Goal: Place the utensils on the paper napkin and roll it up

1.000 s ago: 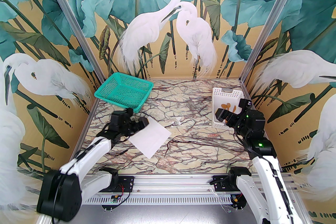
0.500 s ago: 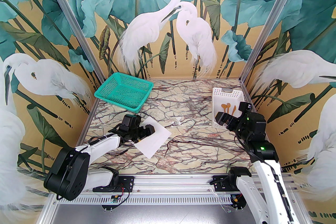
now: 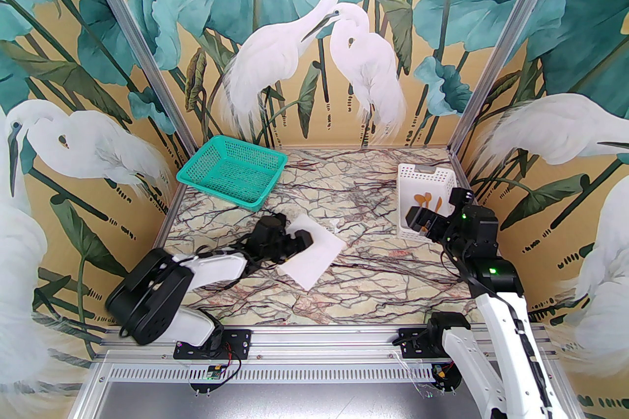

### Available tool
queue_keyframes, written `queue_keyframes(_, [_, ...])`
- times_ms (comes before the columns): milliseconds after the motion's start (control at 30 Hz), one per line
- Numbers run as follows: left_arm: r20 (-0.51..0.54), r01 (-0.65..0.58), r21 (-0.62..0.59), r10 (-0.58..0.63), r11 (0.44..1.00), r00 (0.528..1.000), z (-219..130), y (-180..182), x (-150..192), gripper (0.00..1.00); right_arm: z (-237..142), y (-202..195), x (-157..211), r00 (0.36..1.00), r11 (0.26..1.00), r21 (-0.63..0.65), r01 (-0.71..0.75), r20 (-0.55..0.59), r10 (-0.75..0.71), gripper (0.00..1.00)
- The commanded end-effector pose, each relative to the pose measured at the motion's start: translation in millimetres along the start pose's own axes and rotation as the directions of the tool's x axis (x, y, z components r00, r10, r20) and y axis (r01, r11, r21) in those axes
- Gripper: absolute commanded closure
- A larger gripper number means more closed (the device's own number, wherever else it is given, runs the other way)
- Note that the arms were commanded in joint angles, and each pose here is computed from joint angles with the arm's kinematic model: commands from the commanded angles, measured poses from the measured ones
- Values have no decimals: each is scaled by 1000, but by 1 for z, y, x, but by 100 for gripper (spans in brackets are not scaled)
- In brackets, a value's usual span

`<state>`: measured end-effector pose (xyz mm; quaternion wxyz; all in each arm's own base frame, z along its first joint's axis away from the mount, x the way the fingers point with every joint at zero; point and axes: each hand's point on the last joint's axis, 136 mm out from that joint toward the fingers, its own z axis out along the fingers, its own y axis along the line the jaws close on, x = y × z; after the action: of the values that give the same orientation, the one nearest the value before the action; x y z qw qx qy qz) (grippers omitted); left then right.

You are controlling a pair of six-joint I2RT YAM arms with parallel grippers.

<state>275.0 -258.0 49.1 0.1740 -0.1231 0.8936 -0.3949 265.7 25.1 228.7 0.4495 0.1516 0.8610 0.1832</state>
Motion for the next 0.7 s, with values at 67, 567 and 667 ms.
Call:
queue_keyframes(67, [-46,85,-98,-90,992,995,34,22,30,14,-7,2,-11,999,1000,17,17,28,-18,1])
queue_keyframes(567, [-49,32,40,-30,999,998,26,-38,24,13,-4,2,-15,999,998,39,41,-3,-41,1])
queue_keyframes(667, [-34,0,93,3,996,999,19,-63,16,13,-2,1,-18,997,996,55,70,-29,-68,1])
